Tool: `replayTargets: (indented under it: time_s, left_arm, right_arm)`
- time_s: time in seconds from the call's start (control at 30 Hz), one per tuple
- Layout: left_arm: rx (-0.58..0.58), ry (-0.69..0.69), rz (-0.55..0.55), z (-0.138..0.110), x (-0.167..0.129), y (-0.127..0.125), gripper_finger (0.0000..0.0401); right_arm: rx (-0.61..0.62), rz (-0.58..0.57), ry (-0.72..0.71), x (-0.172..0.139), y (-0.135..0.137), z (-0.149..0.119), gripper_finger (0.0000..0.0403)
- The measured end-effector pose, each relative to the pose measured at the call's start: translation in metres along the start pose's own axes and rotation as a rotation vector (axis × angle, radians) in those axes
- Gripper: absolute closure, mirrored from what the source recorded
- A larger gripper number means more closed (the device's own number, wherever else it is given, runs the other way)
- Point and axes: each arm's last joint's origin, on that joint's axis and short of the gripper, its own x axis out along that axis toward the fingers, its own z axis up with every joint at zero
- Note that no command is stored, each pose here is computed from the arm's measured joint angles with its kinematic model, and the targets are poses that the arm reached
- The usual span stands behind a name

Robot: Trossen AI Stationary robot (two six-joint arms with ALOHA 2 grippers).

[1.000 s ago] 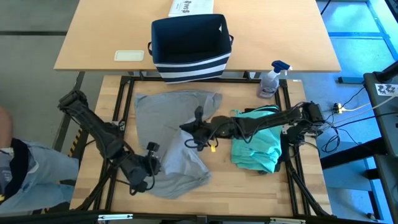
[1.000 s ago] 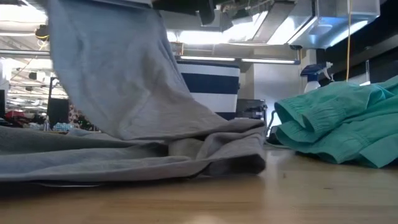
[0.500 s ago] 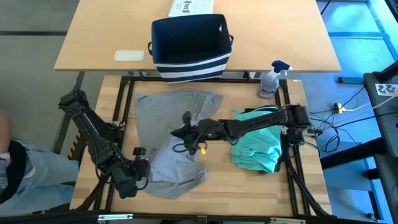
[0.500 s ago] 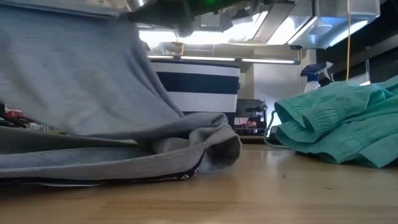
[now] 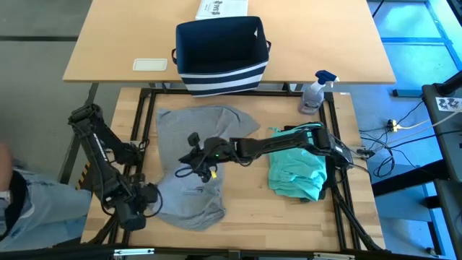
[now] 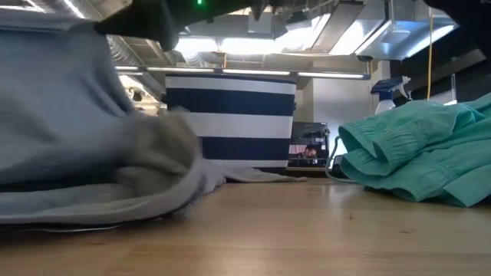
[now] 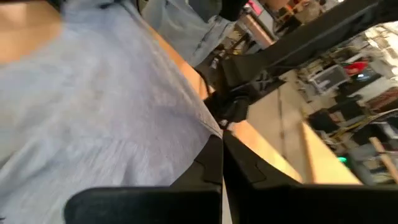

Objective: Fold Laundry from Bin

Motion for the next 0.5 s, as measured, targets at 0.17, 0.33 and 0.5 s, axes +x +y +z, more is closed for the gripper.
replayTargets:
  time_s: [0.17, 0.33, 0.5]
  left_arm:
    - [-0.071, 0.065, 0.025, -0.01, -0.001, 0.001, 0.0401]
    - [-0.106, 0.055, 0.017, -0.009, 0.0, 0.0, 0.0391]
    - [-0.117, 0.062, 0.001, -0.007, 0.0, -0.001, 0.0356]
  right_arm:
    - [0.059, 0.048, 0.017, 0.005, -0.003, -0.016, 0.0403]
    - [0.106, 0.075, 0.041, 0.005, -0.003, -0.021, 0.0403]
    - [0.109, 0.071, 0.045, 0.005, -0.004, -0.021, 0.0393]
